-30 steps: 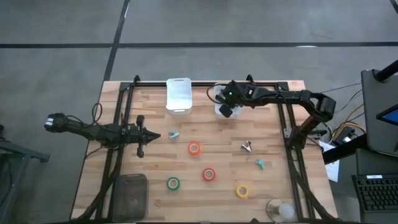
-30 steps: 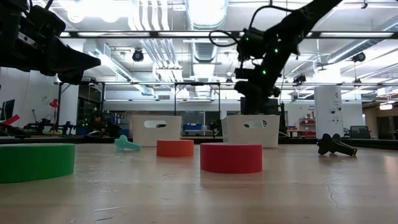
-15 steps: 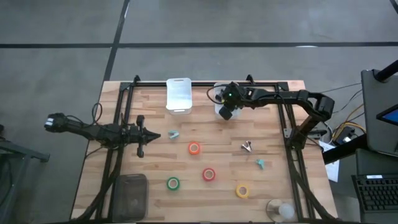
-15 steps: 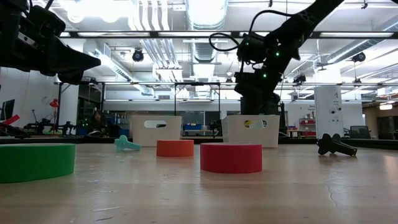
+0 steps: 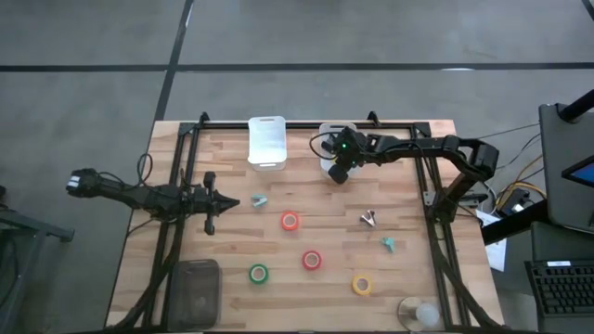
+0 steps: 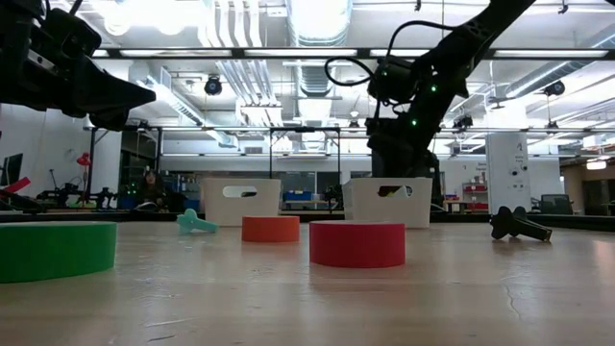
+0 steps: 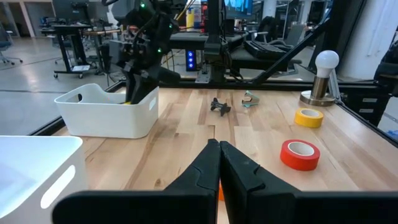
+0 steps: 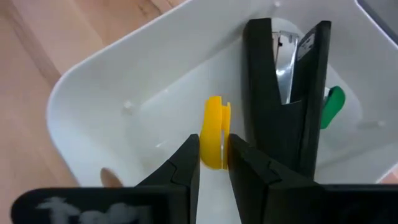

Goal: Pick and place Stapler, Stapler remover, tape
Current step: Put the yellow stapler into the right white bin, then put the yellow tape into the left white bin

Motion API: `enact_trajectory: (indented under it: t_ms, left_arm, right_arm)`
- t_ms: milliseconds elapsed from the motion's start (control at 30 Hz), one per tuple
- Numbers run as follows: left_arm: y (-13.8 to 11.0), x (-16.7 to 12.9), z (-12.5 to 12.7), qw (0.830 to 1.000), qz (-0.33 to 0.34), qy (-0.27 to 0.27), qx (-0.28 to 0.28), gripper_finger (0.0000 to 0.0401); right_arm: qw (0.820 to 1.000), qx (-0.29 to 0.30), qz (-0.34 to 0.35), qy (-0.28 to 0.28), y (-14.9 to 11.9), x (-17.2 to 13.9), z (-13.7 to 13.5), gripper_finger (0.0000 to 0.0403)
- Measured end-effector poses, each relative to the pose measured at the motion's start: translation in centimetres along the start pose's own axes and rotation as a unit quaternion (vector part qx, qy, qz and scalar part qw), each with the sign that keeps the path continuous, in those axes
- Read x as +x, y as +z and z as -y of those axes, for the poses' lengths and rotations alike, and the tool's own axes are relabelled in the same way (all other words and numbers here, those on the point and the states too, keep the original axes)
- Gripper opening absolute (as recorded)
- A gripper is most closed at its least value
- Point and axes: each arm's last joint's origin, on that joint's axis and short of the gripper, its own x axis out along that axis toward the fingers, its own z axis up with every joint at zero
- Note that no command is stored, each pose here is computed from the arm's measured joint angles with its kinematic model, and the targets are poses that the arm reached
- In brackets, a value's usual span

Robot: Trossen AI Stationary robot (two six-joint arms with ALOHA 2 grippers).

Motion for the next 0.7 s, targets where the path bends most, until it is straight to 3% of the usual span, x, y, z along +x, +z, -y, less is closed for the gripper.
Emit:
enact_trajectory:
  t_ms: [700]
  left_arm:
    - [-0.01, 0.0, 0.0, 1.0, 0.0, 0.0, 0.0, 0.0012]
  right_arm:
    - [1.0, -0.001, 0.012, 0.003, 0.23, -0.48, -0.03, 0.0181]
